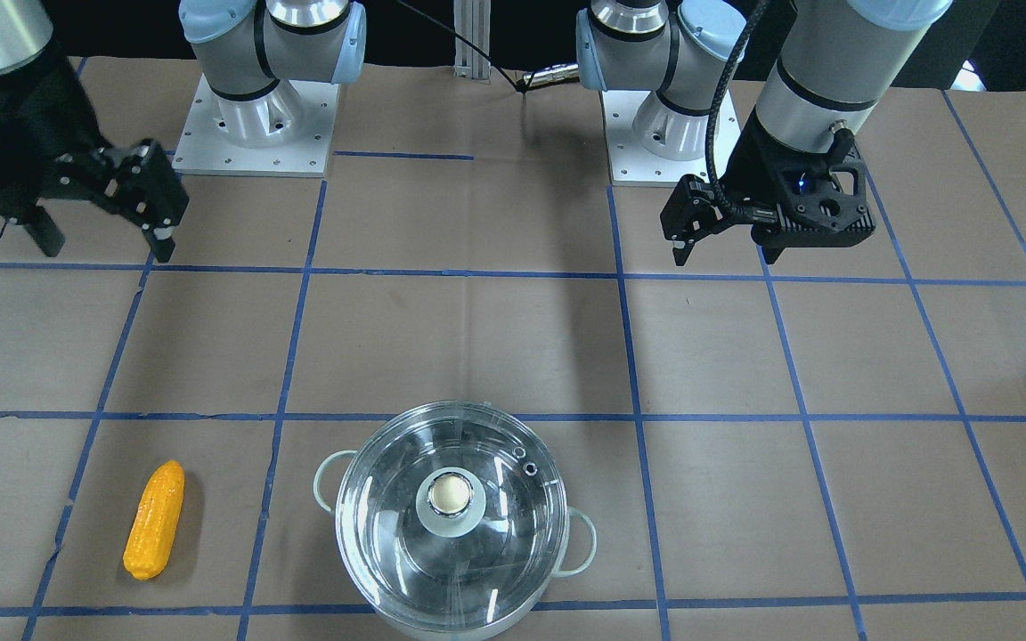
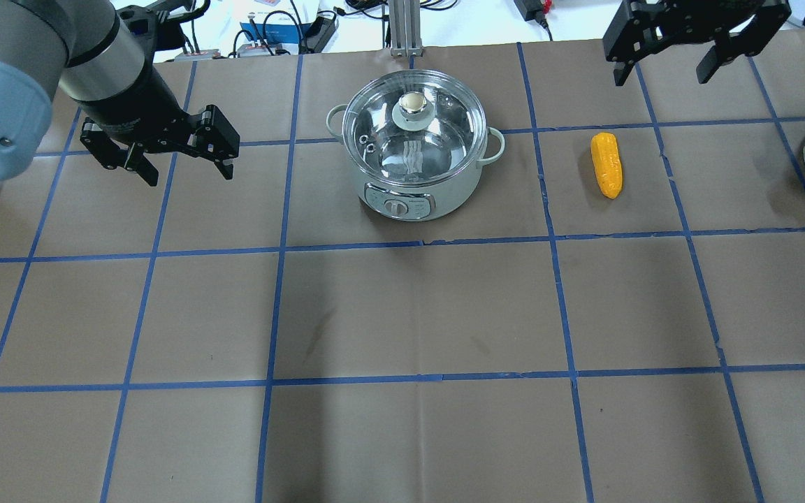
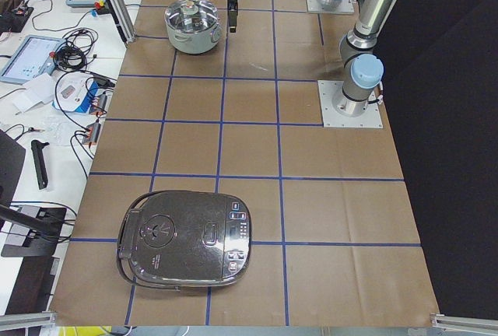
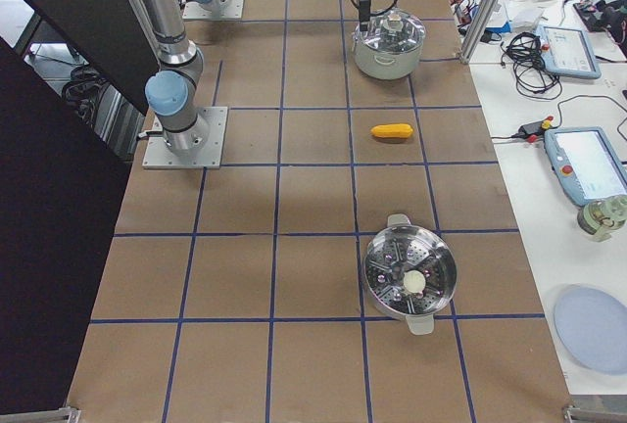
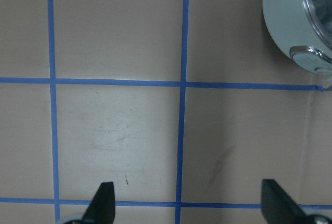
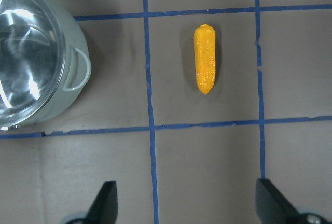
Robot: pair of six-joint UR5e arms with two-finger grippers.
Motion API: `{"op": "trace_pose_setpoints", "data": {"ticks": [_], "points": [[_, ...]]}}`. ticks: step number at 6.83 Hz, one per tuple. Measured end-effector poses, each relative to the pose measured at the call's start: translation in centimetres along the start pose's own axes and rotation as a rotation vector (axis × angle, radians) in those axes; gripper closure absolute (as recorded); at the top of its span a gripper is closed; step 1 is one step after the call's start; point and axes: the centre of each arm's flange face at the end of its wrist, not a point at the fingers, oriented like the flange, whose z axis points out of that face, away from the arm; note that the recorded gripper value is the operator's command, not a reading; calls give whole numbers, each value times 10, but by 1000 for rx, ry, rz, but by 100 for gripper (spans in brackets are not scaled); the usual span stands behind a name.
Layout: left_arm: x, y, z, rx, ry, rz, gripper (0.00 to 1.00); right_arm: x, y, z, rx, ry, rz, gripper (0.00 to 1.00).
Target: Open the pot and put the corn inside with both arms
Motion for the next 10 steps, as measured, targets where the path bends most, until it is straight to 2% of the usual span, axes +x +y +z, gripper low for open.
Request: {"op": "trace_pose_setpoints", "data": {"ticks": [1,2,3,4,5,6,7,8,9,10], "points": [[10,-7,-6,16,3,11,0,19,-39,28,-36,2,16,8],[36,-25,-14,43,11,43,0,42,-75,74,-61,1,28,9],[77,-54,-15,73,22,68,0,67,-104,138,-73,-4,28,9],[132,-90,-2,102,37,71,0,83,-119,205,-71,-10,16,9],[188,-123,24,123,53,49,0,86,-120,266,-50,-31,10,9],[230,-148,55,139,68,18,0,82,-113,313,-28,-65,7,16],[256,-164,82,148,78,1,0,79,-106,345,-20,-87,4,60],[268,-172,102,150,81,-4,0,77,-100,358,-23,-96,1,87],[272,-176,116,145,77,-4,0,76,-98,364,-29,-99,-2,92],[273,-179,126,138,70,-2,0,76,-97,364,-32,-101,-2,92]]}}
